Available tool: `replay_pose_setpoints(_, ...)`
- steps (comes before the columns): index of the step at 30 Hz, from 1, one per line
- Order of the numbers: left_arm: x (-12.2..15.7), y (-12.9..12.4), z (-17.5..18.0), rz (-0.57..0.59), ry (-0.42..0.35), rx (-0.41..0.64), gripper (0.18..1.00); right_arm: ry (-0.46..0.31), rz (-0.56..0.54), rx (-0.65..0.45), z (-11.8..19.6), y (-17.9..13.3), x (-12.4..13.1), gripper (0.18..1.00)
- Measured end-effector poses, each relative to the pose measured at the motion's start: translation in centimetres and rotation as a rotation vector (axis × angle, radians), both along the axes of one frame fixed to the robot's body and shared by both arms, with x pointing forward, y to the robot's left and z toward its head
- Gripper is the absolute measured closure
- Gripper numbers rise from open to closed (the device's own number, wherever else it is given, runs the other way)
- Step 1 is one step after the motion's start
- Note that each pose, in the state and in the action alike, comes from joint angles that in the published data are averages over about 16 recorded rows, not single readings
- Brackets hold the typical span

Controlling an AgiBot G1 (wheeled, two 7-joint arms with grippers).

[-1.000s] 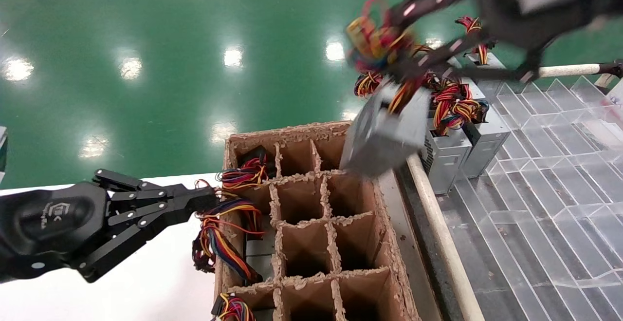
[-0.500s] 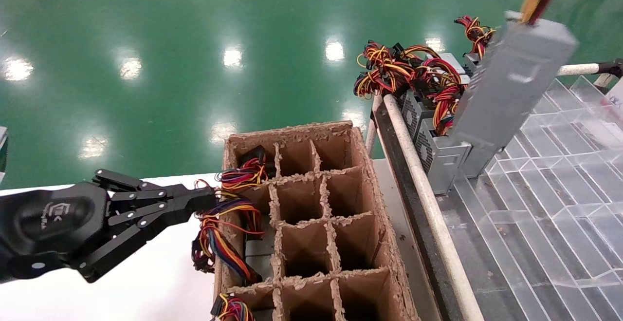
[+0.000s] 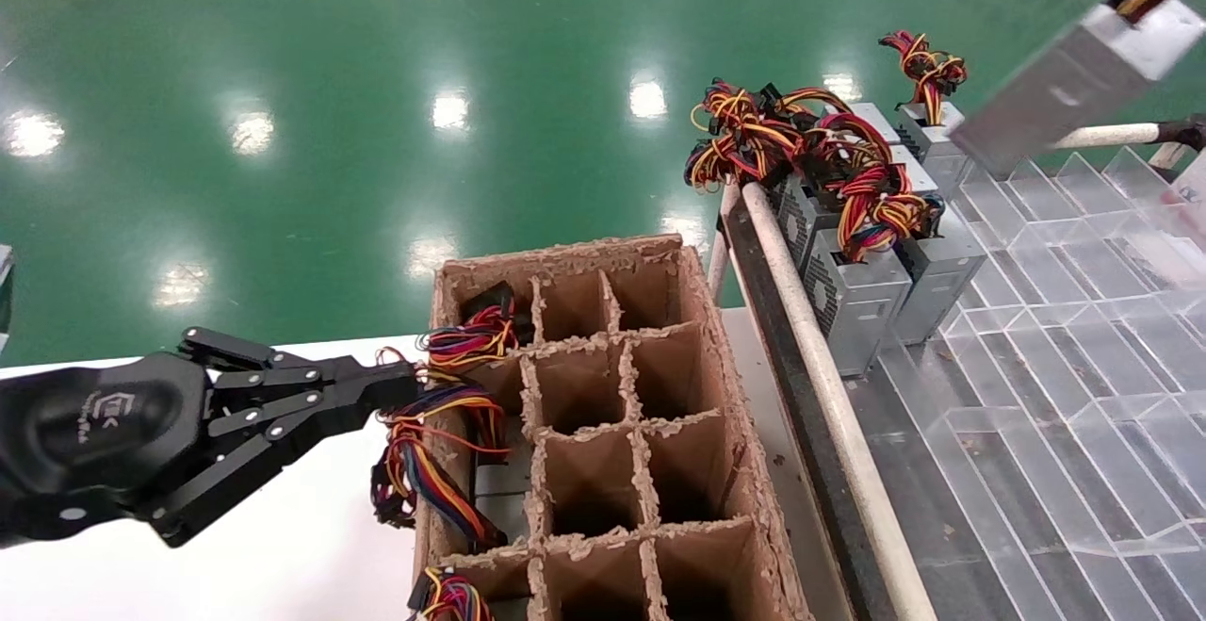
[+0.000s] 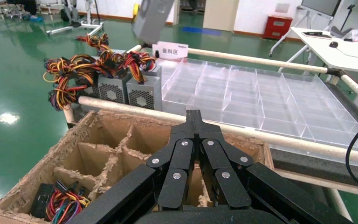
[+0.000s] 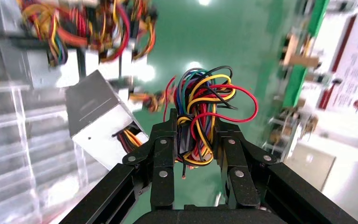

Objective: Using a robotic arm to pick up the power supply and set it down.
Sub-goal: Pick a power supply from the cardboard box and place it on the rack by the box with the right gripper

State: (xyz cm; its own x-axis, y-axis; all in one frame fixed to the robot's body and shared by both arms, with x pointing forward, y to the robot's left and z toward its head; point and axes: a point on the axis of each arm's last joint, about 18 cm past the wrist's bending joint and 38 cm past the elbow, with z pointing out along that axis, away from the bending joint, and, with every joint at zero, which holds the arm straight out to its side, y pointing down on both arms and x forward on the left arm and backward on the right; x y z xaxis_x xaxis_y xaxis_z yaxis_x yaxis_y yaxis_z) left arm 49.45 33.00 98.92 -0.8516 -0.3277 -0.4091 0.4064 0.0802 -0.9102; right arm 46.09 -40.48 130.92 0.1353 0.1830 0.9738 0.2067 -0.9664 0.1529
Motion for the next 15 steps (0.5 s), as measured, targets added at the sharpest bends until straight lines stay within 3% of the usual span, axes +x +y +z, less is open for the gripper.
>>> replay_pose_setpoints(15, 0.0, 0.0, 0.0, 0.000, 0.000, 0.000, 0.993, 0.097, -0.128, 0.007, -4.3, -4.7, 7.0, 0.866)
